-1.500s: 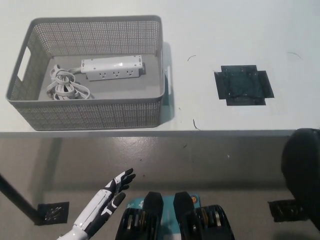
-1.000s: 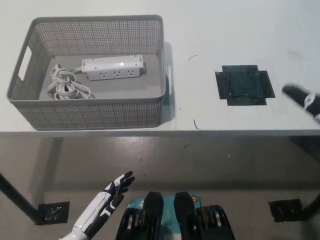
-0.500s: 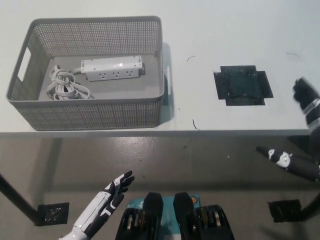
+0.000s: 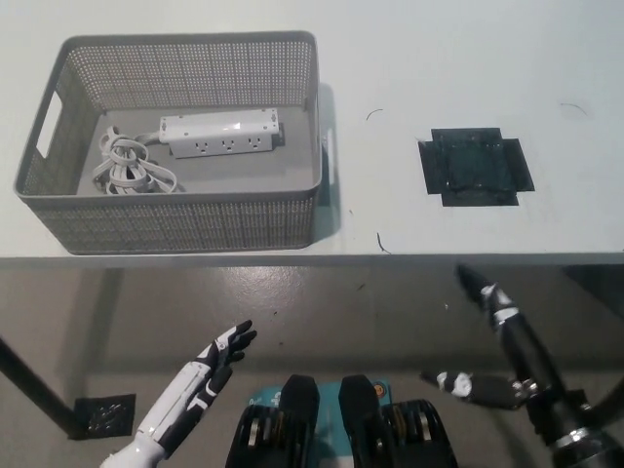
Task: Use the right hand to pick up a power strip and put it into a container on the left side
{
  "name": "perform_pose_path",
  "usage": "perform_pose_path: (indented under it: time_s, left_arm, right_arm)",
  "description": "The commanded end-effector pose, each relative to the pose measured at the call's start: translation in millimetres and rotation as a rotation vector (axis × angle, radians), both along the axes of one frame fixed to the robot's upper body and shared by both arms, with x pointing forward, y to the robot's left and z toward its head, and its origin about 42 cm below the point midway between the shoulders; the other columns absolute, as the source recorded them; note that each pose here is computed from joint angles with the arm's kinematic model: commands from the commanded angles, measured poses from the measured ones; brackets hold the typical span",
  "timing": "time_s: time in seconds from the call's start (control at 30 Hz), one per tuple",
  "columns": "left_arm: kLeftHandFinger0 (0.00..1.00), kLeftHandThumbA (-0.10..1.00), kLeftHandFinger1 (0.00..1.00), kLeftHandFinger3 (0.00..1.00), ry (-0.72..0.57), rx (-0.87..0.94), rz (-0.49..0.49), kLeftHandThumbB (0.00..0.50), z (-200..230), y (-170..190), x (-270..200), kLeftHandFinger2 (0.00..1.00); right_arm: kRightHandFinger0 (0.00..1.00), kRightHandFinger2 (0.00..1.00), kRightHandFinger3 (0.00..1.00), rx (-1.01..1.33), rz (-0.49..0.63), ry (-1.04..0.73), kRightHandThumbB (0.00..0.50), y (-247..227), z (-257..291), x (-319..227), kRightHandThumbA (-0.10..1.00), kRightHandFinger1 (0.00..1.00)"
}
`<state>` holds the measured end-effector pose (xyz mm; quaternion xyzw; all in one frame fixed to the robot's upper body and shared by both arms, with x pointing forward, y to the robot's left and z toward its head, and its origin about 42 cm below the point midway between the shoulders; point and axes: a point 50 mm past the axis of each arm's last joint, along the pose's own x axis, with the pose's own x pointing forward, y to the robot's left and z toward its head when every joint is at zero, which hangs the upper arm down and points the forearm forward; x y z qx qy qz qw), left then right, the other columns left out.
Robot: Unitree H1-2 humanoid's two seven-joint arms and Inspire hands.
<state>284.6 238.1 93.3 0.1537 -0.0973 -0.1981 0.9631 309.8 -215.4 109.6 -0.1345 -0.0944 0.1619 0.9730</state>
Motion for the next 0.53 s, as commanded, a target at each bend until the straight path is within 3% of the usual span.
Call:
perform_pose_path:
  time_s: [0.0, 0.1, 0.3, 0.5]
  left_arm:
    - [1.0, 1.0, 1.0, 1.0, -0.097, -0.012, 0.03, 0.266, 13.8, 5.5, 6.0, 1.0]
    - [1.0, 1.0, 1.0, 1.0, -0.105, -0.016, 0.06, 0.282, 16.3, 9.9, 10.4, 1.0]
    - [1.0, 1.0, 1.0, 1.0, -0.127, -0.027, 0.116, 0.274, 20.0, 22.3, 19.7, 1.0]
    - [1.0, 1.0, 1.0, 1.0, -0.135, -0.049, 0.136, 0.265, 20.8, 27.3, 25.2, 1.0]
  right_arm:
    - [1.0, 1.0, 1.0, 0.132, 0.024, 0.008, 0.137, 16.9, -1.1, -7.0, 1.0, 1.0]
    - [1.0, 1.0, 1.0, 0.234, 0.027, 0.049, 0.161, 26.4, -4.6, -14.9, 1.0, 1.0]
    - [1.0, 1.0, 1.0, 0.311, -0.016, 0.075, 0.124, 25.6, -6.4, -19.7, 1.0, 1.0]
    - [1.0, 1.0, 1.0, 0.302, -0.019, 0.088, 0.127, 21.1, -7.3, -13.6, 1.0, 1.0]
